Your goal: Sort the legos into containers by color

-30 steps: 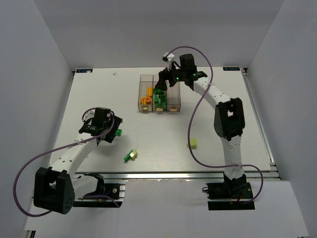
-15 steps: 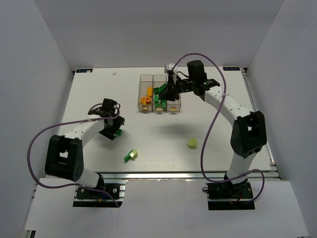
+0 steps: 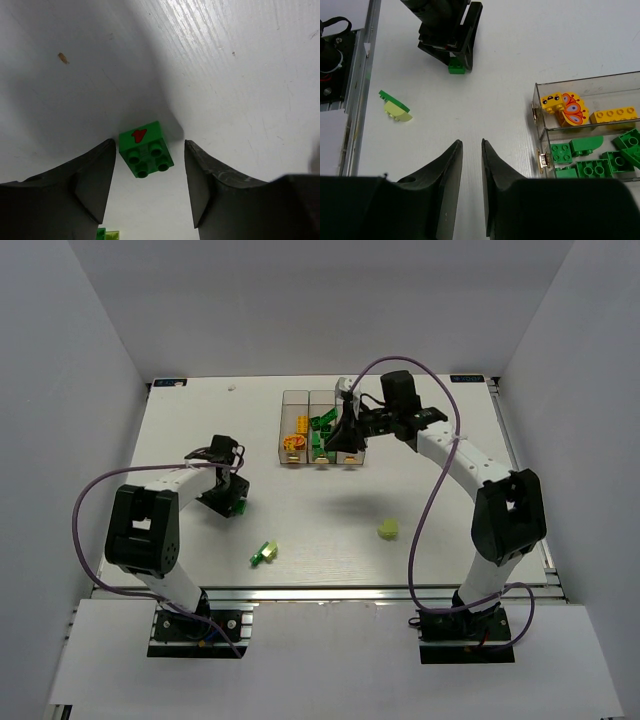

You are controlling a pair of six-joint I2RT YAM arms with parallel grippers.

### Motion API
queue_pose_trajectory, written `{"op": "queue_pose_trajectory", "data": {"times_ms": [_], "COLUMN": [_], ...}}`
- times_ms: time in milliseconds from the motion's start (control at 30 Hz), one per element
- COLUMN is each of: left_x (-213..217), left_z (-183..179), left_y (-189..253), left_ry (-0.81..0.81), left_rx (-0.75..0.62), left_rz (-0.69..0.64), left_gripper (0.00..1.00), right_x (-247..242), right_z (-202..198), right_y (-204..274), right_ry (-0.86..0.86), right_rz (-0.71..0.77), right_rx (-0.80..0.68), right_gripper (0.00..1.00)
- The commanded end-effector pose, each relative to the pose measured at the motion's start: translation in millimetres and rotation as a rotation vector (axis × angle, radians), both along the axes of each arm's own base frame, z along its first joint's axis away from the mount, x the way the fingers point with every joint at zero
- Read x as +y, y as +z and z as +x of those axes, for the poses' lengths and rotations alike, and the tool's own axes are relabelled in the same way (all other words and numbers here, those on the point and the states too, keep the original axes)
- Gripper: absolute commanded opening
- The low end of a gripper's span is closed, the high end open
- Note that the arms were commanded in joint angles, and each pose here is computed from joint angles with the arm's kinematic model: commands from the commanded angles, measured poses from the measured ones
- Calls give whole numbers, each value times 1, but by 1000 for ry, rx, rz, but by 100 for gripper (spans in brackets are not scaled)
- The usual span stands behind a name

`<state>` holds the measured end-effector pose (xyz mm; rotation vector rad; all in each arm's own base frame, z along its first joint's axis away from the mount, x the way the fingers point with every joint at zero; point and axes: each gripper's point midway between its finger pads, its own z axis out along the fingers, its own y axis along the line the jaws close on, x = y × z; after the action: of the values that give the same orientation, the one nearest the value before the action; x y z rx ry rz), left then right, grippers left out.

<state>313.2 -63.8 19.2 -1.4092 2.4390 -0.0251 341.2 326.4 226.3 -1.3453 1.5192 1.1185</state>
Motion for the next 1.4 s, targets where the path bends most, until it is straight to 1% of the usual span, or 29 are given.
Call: {"op": "queue_pose_trajectory", "data": {"times_ms": [0,133,167,267,333,367,433,500,567,600,667,700,733,833,867,900,967,1000,1033,1167,1200,1233,1267,1300,1333,1367], "left_x": [6,7,7,5,3,1,-1,-3,-8,-10,-21,-27,-37,-61,-73,-81,-100,-107,-116,-144,-148,-156,-162,-166,-170,-174], "left_z": [11,14,14,13,12,12,13,16,20,24,26,34,35,42,41,47,47,53,55,74,79,84,95,99,106,116], "left_y": [10,11,11,12,14,16,25,35,50,56,69,78,84,110,118,129,141,149,154,167,167,153,167,164,153,163], "left_ry": [7,2,0,-9,-26,-37,-57,-74,-112,-133,-205,-236,-288,-384,-429,-463,-531,-561,-593,-716,-735,-775,-791,-814,-820,-827], "left_rx": [-29,-24,-22,-22,-23,-29,-53,-83,-130,-157,-213,-269,-299,-445,-479,-551,-607,-657,-679,-725,-718,-687,-718,-710,-685,-713], "left_rz": [27,34,34,27,15,9,-3,-13,-32,-43,-84,-109,-152,-240,-294,-318,-382,-400,-414,-410,-401,-386,-373,-359,-356,-346], "left_gripper": [67,56,51,44,42,38,33,25,20,17,13,10,6,2,1,1,1,1,1,2,2,3,3,3,3,4], "right_x": [-1,-2,-2,-3,-3,-4,-5,-6,-6,-6,-7,-8,-8,-11,-11,-12,-14,-16,-17,-22,-23,-24,-25,-26,-27,-28], "right_z": [-5,-8,-8,-8,-9,-9,-9,-8,-8,-7,-5,-3,-2,1,1,1,1,-1,-1,-4,-5,-6,-7,-8,-8,-9], "right_y": [22,20,20,18,18,18,17,18,17,17,17,18,18,19,20,20,20,18,18,17,20,17,18,20,19,18], "right_ry": [22,22,21,16,17,14,10,3,-2,-8,-18,-32,-40,-65,-72,-85,-92,-100,-104,-123,-130,-130,-132,-136,-139,-141], "right_rz": [44,42,43,40,38,37,33,30,27,23,18,13,11,5,4,0,-2,-7,-7,-10,-7,-9,-7,-5,-6,-8], "right_rx": [-67,-65,-66,-66,-71,-72,-73,-78,-78,-79,-79,-84,-84,-98,-103,-106,-112,-113,-115,-125,-133,-127,-130,-138,-139,-137], "right_gripper": [28,28,28,28,28,28,28,28,26,23,14,1,0,0,0,0,0,0,0,0,0,0,0,0,0,0]}}
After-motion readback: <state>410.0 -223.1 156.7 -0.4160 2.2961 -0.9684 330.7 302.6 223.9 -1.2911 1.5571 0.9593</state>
